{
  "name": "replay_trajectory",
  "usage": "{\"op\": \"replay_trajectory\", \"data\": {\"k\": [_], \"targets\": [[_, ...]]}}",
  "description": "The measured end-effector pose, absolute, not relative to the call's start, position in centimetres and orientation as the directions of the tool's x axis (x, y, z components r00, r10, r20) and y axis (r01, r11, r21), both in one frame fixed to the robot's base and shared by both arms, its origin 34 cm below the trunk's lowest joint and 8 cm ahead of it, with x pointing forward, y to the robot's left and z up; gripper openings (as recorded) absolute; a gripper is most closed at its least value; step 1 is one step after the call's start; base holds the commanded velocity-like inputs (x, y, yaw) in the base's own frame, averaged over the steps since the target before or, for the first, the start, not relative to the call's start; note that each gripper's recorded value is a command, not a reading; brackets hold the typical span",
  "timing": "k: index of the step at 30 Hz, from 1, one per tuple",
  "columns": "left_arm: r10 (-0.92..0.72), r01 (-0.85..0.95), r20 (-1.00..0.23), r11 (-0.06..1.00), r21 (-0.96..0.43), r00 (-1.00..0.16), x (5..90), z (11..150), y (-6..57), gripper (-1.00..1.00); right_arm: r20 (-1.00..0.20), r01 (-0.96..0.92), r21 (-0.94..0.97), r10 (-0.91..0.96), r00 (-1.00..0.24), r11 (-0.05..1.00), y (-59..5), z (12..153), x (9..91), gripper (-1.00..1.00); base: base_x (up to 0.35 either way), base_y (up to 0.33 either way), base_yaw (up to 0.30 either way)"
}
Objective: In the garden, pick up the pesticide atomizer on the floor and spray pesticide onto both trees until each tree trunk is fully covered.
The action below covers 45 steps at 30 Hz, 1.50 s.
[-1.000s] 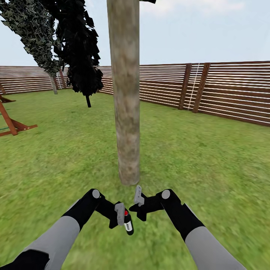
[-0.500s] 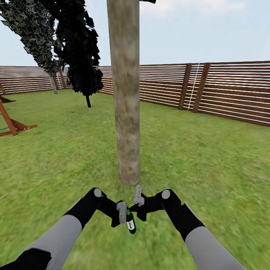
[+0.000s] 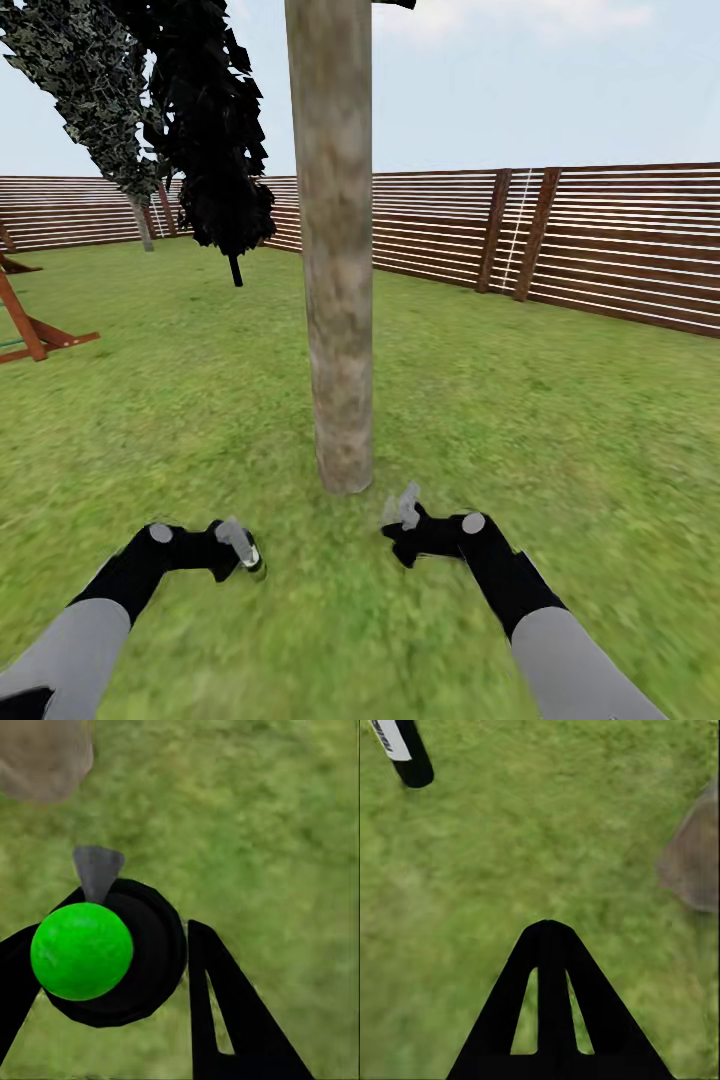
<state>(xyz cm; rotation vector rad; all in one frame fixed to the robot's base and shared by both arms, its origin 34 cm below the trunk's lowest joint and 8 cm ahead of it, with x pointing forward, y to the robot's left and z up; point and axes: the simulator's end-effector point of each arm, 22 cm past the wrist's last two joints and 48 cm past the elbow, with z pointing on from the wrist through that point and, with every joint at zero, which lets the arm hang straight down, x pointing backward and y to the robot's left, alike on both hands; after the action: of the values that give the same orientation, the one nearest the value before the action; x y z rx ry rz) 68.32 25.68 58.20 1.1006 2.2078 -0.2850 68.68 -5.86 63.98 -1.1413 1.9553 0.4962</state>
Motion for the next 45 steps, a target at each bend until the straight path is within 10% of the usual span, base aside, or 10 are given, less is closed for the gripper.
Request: {"op": "replay_trajectory", "data": {"k": [1,2,5,13,34,45], "targets": [[0.555,0.68,-0.654,0.729,0.083,-0.515,68.8,57.4,27.5,-1.0,-0.801,-0.719,-0.023,-0.443,-0.402,0.695,-10.6,62.0,70.8,-1.0,0.0,0.0,0.0],[0.512,0.639,-0.656,0.767,0.059,-0.554,68.5,56.8,28.0,-1.0,-0.804,-0.624,0.013,-0.364,-0.471,0.781,-13.2,61.0,71.5,1.0,0.0,0.0,0.0],[0.252,0.38,-0.636,0.922,-0.071,-0.729,65.9,52.2,30.2,-1.0,-0.785,-0.294,0.087,-0.116,-0.608,0.952,-21.3,57.6,71.9,1.0,0.0,0.0,0.0],[0.059,0.031,-0.569,0.998,0.06,-0.82,63.3,47.4,32.3,-1.0,-0.757,-0.14,0.038,-0.063,-0.651,0.989,-29.9,54.2,68.3,1.0,0.0,0.0,0.0],[0.001,-0.026,-0.56,0.999,0.04,-0.828,62.9,46.9,30.8,-1.0,-0.719,0.117,0.014,0.091,-0.689,0.993,-43.3,52.1,62.1,1.0,0.238,0.0,-0.193],[-0.028,-0.041,-0.366,0.999,0.028,-0.93,60.2,45.7,30.0,-1.0,-0.715,0.124,-0.001,0.086,-0.694,0.992,-44.4,52.1,61.6,1.0,0.325,0.0,-0.289]]}}
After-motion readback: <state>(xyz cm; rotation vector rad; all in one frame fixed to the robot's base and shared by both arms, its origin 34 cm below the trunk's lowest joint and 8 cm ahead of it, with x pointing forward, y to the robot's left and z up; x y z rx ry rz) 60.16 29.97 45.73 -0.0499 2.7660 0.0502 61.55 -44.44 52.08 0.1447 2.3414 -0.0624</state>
